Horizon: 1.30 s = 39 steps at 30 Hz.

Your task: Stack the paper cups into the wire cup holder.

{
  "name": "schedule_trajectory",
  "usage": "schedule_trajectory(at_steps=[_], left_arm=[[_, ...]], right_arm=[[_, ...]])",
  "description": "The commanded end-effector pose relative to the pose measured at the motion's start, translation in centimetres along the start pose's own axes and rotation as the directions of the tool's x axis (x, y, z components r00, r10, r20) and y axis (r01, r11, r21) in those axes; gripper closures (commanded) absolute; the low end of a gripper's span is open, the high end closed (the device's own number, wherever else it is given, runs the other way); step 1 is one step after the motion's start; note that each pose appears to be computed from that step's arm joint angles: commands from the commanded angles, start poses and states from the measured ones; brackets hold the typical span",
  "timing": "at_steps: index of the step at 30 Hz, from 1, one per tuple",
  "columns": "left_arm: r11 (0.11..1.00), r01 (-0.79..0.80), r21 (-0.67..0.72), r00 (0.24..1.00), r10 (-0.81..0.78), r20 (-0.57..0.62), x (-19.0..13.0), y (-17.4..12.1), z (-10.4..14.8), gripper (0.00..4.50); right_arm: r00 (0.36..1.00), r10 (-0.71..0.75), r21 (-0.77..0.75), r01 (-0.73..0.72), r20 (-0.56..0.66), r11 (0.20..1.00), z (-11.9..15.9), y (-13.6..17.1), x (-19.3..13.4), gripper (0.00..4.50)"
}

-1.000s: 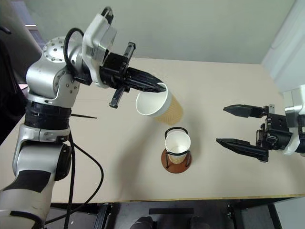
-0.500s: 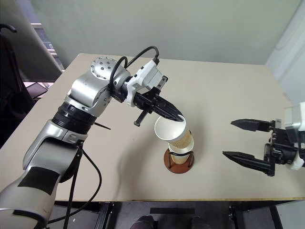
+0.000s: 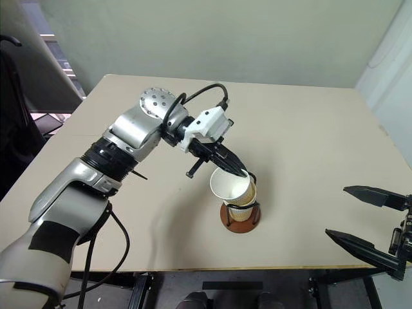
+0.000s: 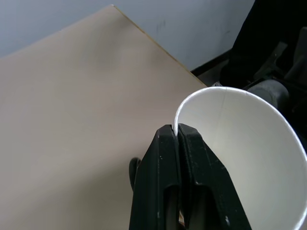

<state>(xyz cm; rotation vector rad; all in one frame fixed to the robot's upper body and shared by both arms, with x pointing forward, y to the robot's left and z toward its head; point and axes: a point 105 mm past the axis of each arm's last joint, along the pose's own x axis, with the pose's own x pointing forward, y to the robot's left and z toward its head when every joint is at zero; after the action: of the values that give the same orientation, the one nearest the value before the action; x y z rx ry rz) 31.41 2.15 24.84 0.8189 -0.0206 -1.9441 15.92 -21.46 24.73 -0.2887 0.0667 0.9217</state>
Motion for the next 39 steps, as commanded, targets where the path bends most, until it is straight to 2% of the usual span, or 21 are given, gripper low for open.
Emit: schedule_trajectory(at_steps=[1, 2, 6, 16, 20, 26, 29, 34, 39], left_arm=[[0.997, 0.030, 0.064, 0.999, -0.029, -0.019, -0.1, 0.3, 1.2, 4.46], [0.998, 0.029, 0.059, 0.999, -0.028, -0.017, -0.1, 0.4, 1.2, 4.46], [0.999, 0.028, 0.041, 1.000, -0.028, 0.007, 0.1, 0.4, 1.4, 3.60], [0.997, -0.064, 0.044, 0.997, 0.062, 0.047, -0.7, 1.4, 1.6, 0.04], [0.988, -0.154, 0.003, 0.988, 0.154, 0.017, -2.5, 1.2, 0.8, 0.04], [0.940, -0.310, -0.144, 0.950, 0.311, -0.016, -7.1, -1.8, -1.1, 0.04], [0.887, -0.398, -0.233, 0.916, 0.400, -0.044, -9.3, -4.5, -2.4, 0.04], [0.817, -0.415, -0.399, 0.856, 0.500, 0.133, -11.4, -9.2, -0.3, 0.04], [0.652, -0.499, -0.571, 0.769, 0.637, 0.055, -12.6, -13.3, -2.9, 0.04]], right_arm=[[1.000, -0.001, -0.042, 0.001, 0.018, 0.999, 0.9, 0.1, 0.1, 0.00], [1.000, -0.001, -0.042, 0.001, 0.018, 0.999, 0.8, 0.1, 0.1, 0.00], [1.000, 0.005, -0.046, -0.004, 0.021, 0.999, 0.8, -0.1, 0.4, 0.00], [0.998, 0.050, -0.048, -0.049, 0.025, 0.998, 0.4, -1.0, 1.9, 0.00], [0.994, 0.103, -0.052, -0.101, 0.027, 0.993, 0.3, -2.0, 2.7, 0.00], [0.984, 0.172, -0.044, -0.174, -0.040, 0.984, -1.2, -4.3, 3.8, 0.00], [0.983, 0.174, -0.045, -0.176, -0.057, 0.983, -1.8, -5.6, 4.4, 0.00], [0.986, 0.158, -0.022, -0.159, -0.045, 0.987, -2.2, -7.4, 5.1, 0.00], [0.977, 0.211, -0.016, -0.211, -0.025, 0.977, -1.9, -7.0, 5.5, 0.00]])
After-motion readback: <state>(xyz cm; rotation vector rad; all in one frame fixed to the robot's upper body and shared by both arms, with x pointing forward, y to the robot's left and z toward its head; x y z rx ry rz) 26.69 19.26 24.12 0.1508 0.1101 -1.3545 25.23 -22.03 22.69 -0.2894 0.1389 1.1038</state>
